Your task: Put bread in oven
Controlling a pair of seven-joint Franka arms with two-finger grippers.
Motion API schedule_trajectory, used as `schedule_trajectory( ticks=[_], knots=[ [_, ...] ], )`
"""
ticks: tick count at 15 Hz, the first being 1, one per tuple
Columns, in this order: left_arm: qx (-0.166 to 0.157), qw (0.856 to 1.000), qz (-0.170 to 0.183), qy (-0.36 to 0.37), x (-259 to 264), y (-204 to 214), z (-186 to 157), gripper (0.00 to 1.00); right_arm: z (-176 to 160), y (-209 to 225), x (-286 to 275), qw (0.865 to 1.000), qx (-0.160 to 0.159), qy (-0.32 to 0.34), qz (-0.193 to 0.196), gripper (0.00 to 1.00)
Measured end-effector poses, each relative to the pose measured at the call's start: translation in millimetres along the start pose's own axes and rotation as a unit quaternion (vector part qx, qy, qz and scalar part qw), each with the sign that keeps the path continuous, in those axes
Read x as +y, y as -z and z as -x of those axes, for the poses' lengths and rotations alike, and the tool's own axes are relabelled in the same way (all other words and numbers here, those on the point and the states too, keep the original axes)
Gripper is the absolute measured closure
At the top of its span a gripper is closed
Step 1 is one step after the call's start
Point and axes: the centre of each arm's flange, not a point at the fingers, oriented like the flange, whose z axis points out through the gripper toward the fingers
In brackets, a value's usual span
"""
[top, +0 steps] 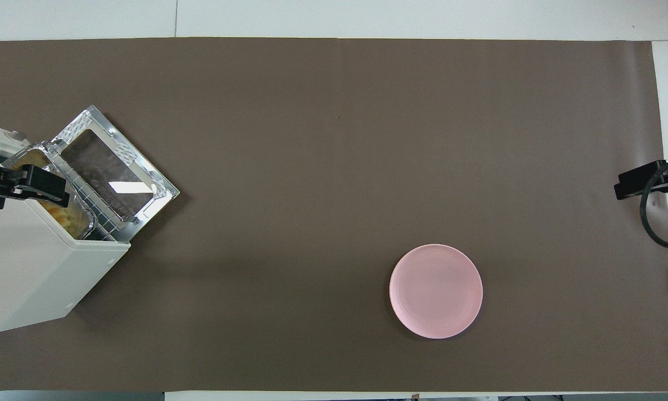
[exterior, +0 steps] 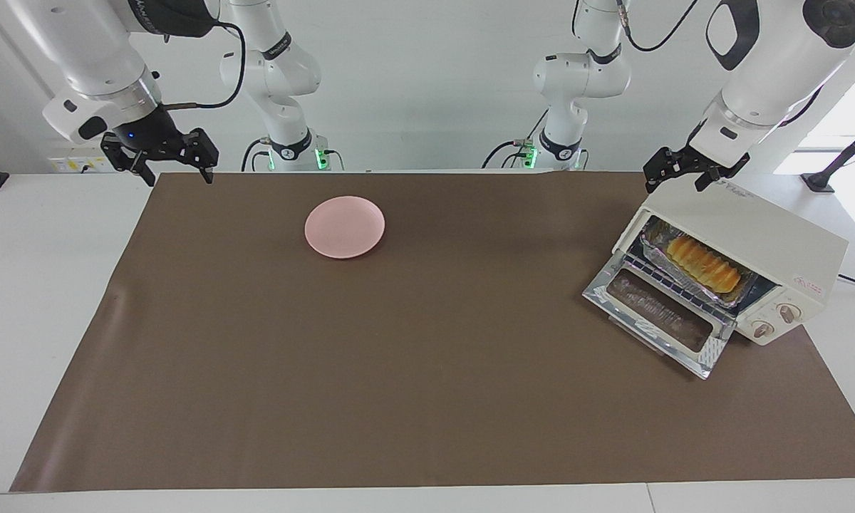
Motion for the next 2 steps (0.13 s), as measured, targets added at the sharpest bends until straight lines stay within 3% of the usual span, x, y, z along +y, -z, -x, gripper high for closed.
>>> schedule_trajectory(
  ticks=[2],
  knots=[
    [-0.001, 1.000, 0.000, 0.000, 0.1, -0.9, 0.2, 0.00, 0.0, 0.0, 0.0, 1.000, 0.000, 0.000, 0.000, 0.00]
  ],
)
